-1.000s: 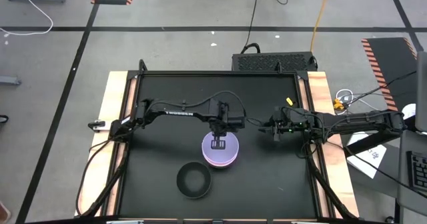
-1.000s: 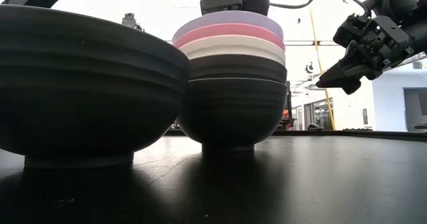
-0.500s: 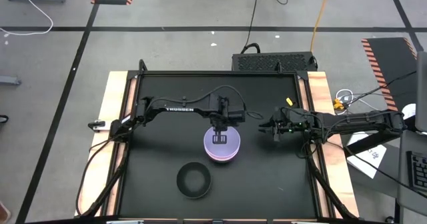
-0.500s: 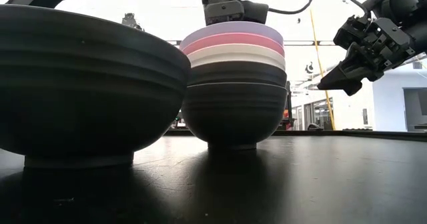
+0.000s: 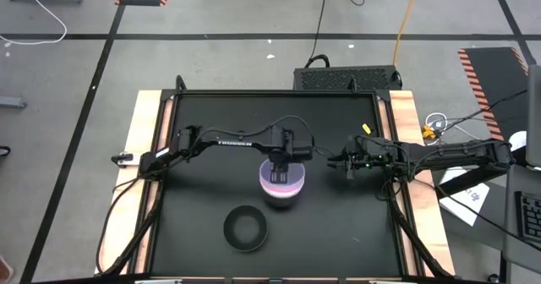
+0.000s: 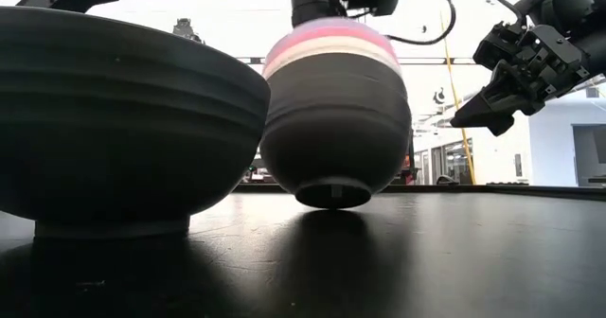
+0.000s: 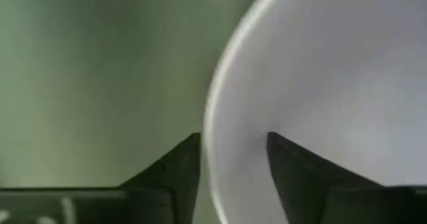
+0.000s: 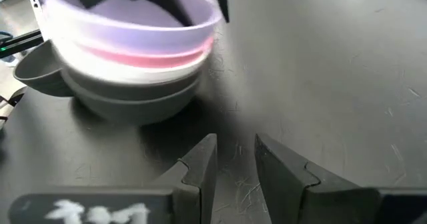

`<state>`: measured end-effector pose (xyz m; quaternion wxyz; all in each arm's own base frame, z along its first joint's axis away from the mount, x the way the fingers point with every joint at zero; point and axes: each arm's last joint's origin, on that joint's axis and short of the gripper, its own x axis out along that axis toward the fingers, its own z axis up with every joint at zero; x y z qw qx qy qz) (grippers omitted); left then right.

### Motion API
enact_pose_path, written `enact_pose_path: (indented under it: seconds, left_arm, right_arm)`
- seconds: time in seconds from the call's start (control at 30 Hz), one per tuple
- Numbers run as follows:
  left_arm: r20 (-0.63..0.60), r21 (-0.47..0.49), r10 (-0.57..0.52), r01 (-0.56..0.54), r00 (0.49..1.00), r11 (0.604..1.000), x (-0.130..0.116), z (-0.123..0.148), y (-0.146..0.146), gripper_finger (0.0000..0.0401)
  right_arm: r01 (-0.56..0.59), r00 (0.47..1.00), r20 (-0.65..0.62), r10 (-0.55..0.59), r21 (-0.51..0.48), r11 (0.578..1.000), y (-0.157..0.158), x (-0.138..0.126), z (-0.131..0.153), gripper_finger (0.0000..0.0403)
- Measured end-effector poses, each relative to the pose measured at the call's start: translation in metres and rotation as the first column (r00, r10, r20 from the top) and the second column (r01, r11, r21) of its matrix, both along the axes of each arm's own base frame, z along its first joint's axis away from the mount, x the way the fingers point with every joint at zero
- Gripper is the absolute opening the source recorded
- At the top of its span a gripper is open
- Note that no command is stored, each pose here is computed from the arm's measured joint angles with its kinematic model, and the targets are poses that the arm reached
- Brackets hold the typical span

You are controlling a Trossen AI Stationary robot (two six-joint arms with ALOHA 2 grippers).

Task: Nest bowls inside each other
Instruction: Stack the purple bowl on the top of pink bowl on the table, then stack the black bowl on top of the purple bowl

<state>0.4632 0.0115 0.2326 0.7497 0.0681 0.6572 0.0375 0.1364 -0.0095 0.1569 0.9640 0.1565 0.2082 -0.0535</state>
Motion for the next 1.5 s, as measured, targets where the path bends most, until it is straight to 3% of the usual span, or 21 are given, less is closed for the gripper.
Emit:
enact_pose_path:
  seconds: [0.2,0.97,1.23,1.5]
  left_arm:
    - [0.013,-0.011,-0.001,0.001,1.0,1.0,0.0,0.003,-0.005,0.0221]
    - [0.045,0.096,-0.021,0.016,0.999,0.995,-0.008,0.016,-0.06,0.0212]
    - [0.152,0.159,-0.005,-0.02,0.988,0.987,-0.024,0.057,-0.061,0.023]
    - [0.335,0.211,0.01,-0.086,0.942,0.974,-0.072,0.138,-0.054,0.0232]
  right_arm:
    - [0.0,1.0,0.0,0.0,0.0,1.0,0.0,0.0,0.0,0.0096]
    - [-0.002,1.0,0.0,0.002,-0.008,1.0,0.0,0.0,0.0,0.0096]
    - [-0.002,1.0,-0.001,0.002,-0.008,1.0,0.0,0.0,0.0,0.0096]
    - [-0.005,1.0,-0.004,0.005,-0.016,1.0,0.0,0.0,0.0,0.0096]
